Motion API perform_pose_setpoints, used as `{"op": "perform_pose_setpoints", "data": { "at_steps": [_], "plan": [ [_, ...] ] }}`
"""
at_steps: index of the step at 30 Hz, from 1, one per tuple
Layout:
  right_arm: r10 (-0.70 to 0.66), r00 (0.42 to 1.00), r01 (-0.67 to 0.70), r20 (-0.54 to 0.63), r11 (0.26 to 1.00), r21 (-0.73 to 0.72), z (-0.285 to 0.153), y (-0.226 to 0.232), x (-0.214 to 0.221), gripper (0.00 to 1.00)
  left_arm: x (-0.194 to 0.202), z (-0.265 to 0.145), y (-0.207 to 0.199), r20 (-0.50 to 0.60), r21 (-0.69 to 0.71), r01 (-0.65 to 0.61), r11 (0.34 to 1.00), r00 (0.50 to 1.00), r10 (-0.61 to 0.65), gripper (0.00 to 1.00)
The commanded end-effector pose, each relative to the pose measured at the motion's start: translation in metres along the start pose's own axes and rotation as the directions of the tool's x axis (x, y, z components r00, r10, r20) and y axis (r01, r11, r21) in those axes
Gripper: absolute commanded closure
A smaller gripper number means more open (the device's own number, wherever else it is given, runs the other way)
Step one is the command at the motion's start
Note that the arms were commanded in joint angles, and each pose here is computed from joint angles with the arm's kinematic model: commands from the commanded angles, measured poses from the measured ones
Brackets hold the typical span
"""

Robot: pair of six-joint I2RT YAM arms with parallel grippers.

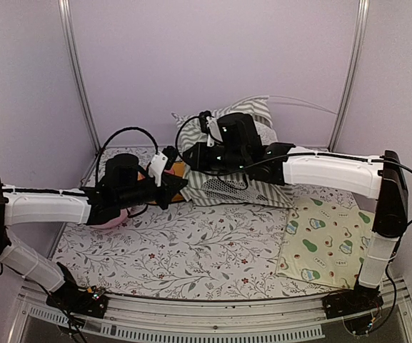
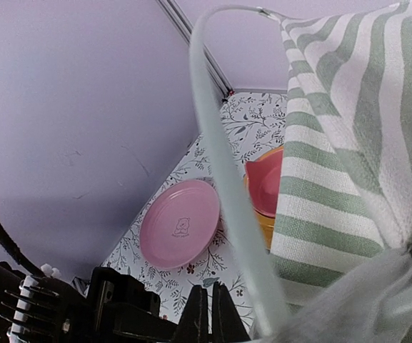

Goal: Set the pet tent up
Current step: Attach the tent pole to the pole socket of the pet tent.

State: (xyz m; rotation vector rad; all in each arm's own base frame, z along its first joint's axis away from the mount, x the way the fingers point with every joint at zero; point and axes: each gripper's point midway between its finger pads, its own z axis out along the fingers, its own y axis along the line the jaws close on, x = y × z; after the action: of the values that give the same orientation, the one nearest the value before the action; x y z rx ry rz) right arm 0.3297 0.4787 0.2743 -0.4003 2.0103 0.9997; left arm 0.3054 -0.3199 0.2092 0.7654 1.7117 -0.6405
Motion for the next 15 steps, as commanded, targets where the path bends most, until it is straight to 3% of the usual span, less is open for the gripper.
{"op": "perform_pose_setpoints", "data": {
  "at_steps": [1, 6, 13, 15],
  "plan": [
    [-0.059, 0.985, 0.06, -0.163, 0.998, 0.004, 0.013, -0.006, 0.069, 1.0, -0.122, -0.03, -0.011, 0.333, 0.029, -0.071, 0.997, 0.941, 0.058, 0.93],
    [-0.056, 0.983, 0.056, -0.177, 0.998, -0.004, 0.015, -0.004, 0.076, 1.0, -0.121, -0.026, -0.007, 0.332, 0.037, -0.049, 0.998, 0.943, 0.034, 0.92],
    [-0.057, 0.99, 0.054, -0.131, 0.998, -0.024, 0.001, 0.006, 0.05, 1.0, -0.095, -0.013, 0.0, 0.267, 0.016, -0.022, 1.0, 0.963, 0.017, 1.0],
    [-0.045, 0.993, 0.04, -0.112, 0.998, -0.049, -0.008, 0.012, 0.037, 0.89, -0.08, -0.01, 0.001, 0.239, 0.013, -0.006, 1.0, 0.971, 0.003, 1.0]
  ]
}}
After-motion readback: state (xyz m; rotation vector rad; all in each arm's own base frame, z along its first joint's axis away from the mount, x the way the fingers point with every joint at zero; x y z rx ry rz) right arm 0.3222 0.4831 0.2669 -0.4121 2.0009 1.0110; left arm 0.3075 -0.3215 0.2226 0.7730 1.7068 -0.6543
